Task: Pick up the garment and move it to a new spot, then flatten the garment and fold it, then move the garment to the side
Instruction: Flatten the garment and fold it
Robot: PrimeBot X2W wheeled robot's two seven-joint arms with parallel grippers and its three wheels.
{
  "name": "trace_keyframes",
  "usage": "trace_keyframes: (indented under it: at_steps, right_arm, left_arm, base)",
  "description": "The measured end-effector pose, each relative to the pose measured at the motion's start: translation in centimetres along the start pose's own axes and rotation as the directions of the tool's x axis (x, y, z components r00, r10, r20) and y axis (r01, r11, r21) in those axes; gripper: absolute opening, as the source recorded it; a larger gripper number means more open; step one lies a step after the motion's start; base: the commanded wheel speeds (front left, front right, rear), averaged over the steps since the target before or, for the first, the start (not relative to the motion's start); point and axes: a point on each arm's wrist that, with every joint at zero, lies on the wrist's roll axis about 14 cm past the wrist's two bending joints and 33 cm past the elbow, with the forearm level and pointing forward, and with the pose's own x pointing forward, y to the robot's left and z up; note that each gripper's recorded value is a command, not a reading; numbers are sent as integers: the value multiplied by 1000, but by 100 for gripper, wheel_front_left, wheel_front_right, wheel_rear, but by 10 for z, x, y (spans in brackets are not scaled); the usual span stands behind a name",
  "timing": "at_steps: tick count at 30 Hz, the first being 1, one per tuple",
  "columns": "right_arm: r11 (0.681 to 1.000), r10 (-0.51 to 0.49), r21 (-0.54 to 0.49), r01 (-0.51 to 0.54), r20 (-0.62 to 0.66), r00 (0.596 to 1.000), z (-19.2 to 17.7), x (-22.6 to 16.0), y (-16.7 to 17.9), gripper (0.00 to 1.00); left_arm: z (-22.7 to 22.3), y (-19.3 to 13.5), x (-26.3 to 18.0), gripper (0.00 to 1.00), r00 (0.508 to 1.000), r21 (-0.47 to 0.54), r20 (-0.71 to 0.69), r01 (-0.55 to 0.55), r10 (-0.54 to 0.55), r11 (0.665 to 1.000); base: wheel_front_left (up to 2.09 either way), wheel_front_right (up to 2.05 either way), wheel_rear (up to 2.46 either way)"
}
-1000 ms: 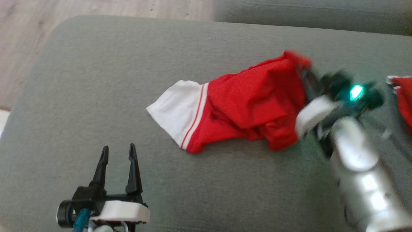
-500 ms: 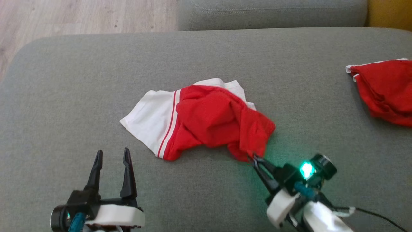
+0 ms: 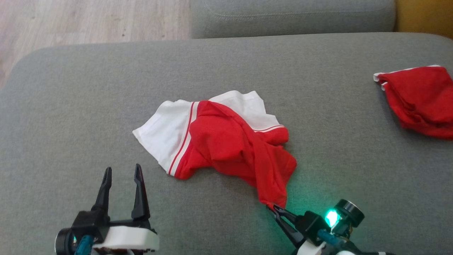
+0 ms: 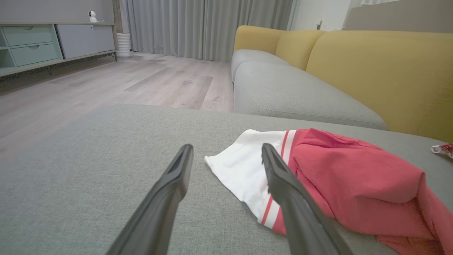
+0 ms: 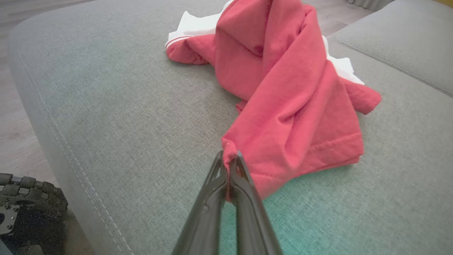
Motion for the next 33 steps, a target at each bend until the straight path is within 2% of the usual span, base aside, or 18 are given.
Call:
trace_keyframes:
  at_steps: [1,9,18,25,29,33]
  right_arm:
    - [1000,-7,2,7,5,1000,1,-1,-1,100]
    - [985,-145,108,135,93,985,22,-16,-24,100]
    - [919,-380,184,348,187,906,56,-43,-93,100]
    - [908,-409,184,376,193,892,79,-19,-128,100]
    - [915,-390,174,363,159,907,81,4,-140,100]
    - [935,-332,147,324,29,943,56,35,-142,100]
  left_arm:
    - [0,-1,0,100,1000,0,2,3,-3,1000]
    - [2,-6,-6,100,1000,-7,6,17,-17,1000]
    - [3,0,-17,100,1000,-12,13,-7,7,1000]
    - [3,17,-26,100,998,-18,17,-66,66,998]
    - [1,28,-31,100,995,-20,11,-103,103,994]
    - [0,44,-38,100,987,-22,4,-159,160,987]
  base:
    - [0,0,0]
    - [0,0,0]
    - [0,0,0]
    - [0,0,0]
    - [0,0,0]
    - [0,0,0]
